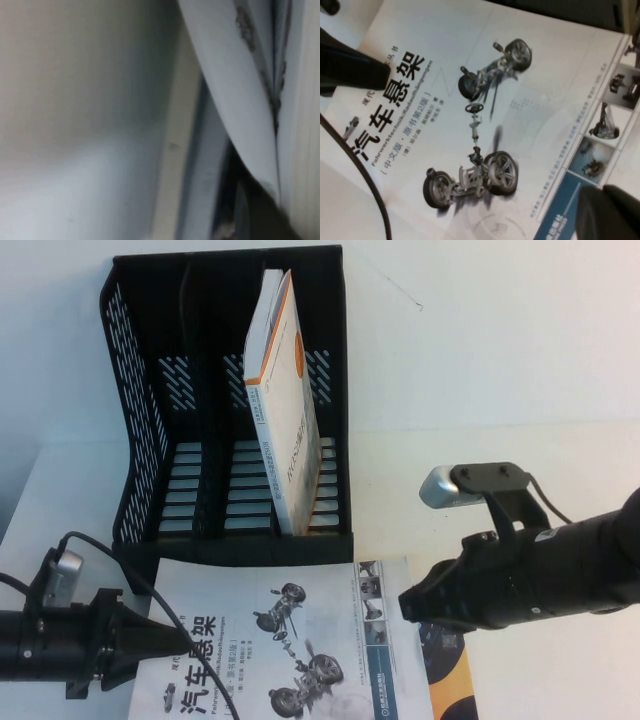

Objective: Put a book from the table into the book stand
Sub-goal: Push book with right arm, then pick up the book with your left arm

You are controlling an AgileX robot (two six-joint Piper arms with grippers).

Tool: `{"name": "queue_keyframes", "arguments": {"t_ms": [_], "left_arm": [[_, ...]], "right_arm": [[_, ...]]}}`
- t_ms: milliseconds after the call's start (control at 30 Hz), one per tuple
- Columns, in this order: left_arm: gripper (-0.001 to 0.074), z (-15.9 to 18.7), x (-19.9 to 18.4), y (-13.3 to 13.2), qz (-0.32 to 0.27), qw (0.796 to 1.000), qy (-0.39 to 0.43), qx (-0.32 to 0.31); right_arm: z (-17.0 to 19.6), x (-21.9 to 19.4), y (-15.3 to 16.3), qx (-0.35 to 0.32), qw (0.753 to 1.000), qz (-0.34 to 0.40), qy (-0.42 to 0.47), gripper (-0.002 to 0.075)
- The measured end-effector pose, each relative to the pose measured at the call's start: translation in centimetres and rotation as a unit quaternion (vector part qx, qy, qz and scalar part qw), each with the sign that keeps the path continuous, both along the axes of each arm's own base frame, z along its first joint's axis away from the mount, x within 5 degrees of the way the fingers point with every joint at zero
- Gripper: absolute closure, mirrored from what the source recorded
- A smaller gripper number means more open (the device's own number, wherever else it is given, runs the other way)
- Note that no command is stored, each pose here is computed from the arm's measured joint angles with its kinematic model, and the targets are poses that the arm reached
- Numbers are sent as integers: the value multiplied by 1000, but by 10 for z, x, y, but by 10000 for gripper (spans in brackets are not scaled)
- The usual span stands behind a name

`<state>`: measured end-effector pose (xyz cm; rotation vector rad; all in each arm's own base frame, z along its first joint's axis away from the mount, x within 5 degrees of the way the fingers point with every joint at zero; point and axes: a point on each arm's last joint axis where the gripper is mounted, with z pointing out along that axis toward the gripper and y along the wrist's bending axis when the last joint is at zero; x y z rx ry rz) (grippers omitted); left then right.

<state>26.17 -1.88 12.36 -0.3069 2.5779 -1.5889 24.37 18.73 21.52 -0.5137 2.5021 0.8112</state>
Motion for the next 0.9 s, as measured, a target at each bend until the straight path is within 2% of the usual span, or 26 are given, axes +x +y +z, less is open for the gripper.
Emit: {"name": "queue_keyframes", "arguments": {"t_ms": [200, 567, 900], "left_arm": [[611, 28, -6, -1, -16, 999, -36, 24], [617, 92, -31, -4, -26, 989, -126, 73], [617, 144, -66, -12, -1, 977, -190, 96]], "right_arm": [[24, -7, -10, -1, 999, -2, -33, 722], [67, -21, -48, -18, 995, -29, -91, 722], [71, -29, -60, -50, 995, -22, -80, 722]]}}
